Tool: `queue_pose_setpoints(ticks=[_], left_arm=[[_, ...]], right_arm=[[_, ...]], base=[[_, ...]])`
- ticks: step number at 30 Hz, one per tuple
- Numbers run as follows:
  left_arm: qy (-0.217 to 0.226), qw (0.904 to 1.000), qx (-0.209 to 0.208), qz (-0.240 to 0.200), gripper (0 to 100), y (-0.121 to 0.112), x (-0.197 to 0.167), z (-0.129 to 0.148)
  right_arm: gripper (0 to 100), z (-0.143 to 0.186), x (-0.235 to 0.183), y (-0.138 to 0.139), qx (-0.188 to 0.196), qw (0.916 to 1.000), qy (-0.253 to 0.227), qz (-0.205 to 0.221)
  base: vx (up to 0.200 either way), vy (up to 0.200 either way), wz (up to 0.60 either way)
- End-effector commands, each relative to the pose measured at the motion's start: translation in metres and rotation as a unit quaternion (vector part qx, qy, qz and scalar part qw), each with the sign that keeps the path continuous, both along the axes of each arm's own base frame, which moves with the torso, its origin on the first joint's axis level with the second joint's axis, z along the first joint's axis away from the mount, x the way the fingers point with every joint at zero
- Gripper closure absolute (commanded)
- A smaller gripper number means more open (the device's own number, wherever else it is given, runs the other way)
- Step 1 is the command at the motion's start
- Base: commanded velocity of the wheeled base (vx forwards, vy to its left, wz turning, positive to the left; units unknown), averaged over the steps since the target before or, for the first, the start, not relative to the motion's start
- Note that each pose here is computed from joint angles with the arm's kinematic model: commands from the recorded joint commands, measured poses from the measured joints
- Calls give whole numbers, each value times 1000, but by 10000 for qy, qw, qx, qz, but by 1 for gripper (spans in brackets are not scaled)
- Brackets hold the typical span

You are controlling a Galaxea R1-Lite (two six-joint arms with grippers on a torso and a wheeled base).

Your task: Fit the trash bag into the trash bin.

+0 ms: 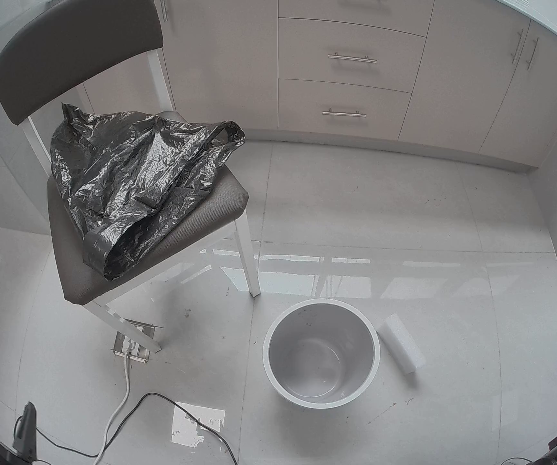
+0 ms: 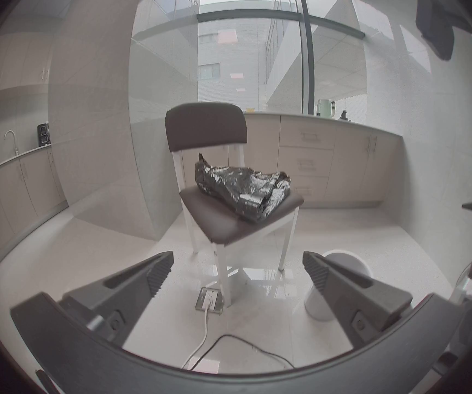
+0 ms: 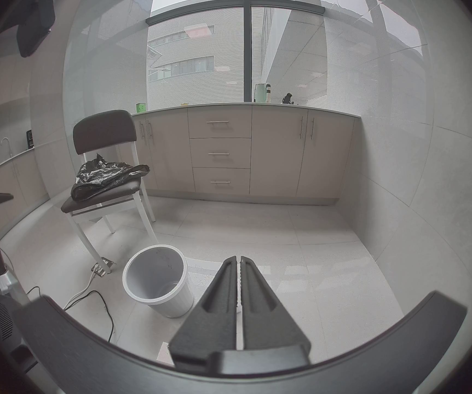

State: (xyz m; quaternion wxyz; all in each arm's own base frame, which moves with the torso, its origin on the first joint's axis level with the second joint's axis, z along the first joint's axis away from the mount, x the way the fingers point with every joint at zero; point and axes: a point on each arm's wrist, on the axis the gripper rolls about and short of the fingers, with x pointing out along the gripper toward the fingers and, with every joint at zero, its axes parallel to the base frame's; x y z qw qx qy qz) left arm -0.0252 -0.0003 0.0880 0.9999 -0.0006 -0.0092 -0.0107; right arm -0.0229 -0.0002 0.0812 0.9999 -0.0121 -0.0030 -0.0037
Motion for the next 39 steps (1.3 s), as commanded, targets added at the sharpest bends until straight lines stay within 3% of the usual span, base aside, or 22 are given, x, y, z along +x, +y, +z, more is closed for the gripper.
queue_pose_setpoints(ticks=[1,11,15,23,24,25,26,34,39], left_arm=[[-295,9990,-286,-190,100,0,-2,80],[-160,9993,-168,-290,100,0,1,80],[37,9984,-178,-539,100,-1,7,80],[198,9982,-181,-529,100,-1,10,73],[190,9983,-181,-529,100,-1,9,71],[183,9983,-181,-529,100,-1,9,70],[175,9982,-173,-545,0,-1,8,70],[-47,9983,-177,-556,0,-1,1,68],[100,9982,-187,-569,0,-1,0,68]], right_arm=[[100,-5,0,0,-48,10000,-7,21],[100,-5,0,0,-63,10000,-7,36],[100,-5,0,0,-63,10000,-15,36],[100,-5,0,0,-63,10000,0,28],[0,-5,0,0,-63,10000,0,28],[0,-5,0,0,-63,10000,-7,28],[0,-5,0,0,-55,10000,-7,28],[0,-5,0,0,-63,10000,1,13],[0,-5,0,0,-63,10000,-7,13]], base=[[0,0,0],[0,0,0],[0,0,0],[0,0,0],[0,0,0],[0,0,0],[0,0,0],[0,0,0],[0,0,0]])
